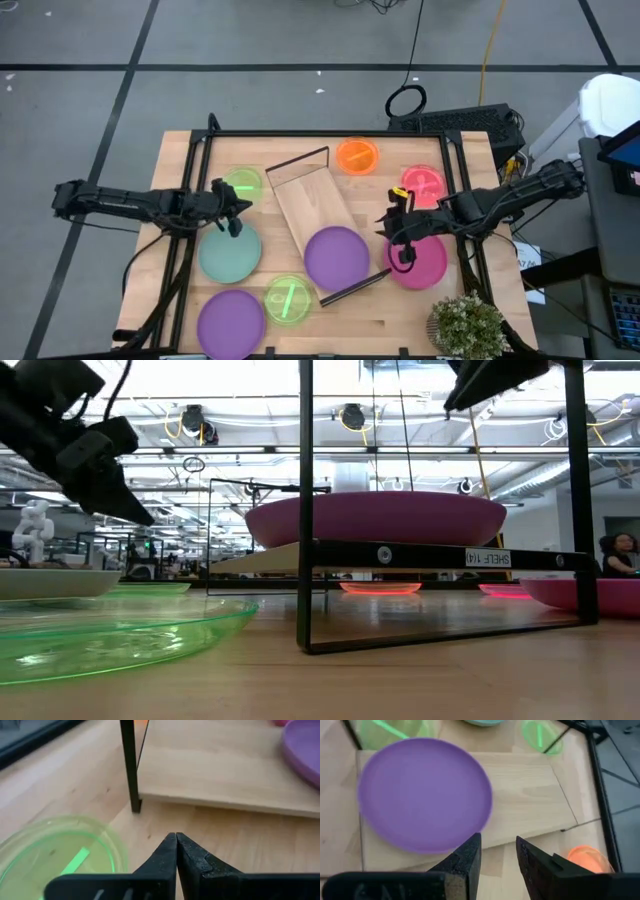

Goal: Place and stack plates onto a shelf
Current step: Put the top yellow green plate on the shelf

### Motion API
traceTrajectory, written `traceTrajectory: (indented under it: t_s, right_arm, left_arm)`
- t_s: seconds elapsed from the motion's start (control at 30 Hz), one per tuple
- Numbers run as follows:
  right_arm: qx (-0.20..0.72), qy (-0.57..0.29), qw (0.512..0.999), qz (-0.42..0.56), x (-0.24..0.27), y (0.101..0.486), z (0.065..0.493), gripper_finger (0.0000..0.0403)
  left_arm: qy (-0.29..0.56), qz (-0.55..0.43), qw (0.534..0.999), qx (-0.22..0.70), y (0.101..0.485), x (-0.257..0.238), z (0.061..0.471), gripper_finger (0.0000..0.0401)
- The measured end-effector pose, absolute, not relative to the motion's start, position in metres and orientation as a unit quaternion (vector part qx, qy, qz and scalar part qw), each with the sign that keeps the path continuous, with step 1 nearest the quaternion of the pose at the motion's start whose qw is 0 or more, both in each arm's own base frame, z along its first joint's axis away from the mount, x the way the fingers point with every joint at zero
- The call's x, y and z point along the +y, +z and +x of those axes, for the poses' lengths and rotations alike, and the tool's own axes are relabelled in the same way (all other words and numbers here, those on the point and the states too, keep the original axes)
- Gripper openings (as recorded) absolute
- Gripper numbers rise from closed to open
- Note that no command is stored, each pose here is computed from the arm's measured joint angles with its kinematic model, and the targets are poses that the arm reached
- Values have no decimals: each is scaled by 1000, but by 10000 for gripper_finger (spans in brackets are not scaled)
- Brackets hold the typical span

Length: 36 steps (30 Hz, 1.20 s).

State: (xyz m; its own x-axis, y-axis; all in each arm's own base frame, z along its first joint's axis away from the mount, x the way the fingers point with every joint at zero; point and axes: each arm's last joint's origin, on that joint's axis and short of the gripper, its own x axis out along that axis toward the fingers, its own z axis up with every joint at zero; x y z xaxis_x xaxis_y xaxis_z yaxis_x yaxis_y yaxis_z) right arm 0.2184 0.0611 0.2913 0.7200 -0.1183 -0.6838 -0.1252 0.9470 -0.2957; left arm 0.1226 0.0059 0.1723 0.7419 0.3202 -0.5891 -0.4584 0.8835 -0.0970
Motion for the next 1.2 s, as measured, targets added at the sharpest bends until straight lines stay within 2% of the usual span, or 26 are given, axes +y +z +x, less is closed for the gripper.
traceTrajectory:
  t_s: [0.3, 0.43, 0.73, 1.2]
  right_arm:
    - [315, -4, 940, -135, 63, 255, 226, 105]
    - [303, -5, 944, -132, 64, 250, 226, 105]
    - [284, -56, 947, -141, 60, 254, 227, 105]
    - [270, -60, 953, -125, 60, 257, 229, 105]
  left_arm:
    - [231, -101, 892, 376, 173, 9, 142, 130]
    - [245, -89, 864, 430, 162, 12, 146, 163]
    - [268, -78, 825, 491, 144, 19, 156, 168]
    - [256, -49, 812, 523, 133, 20, 160, 168]
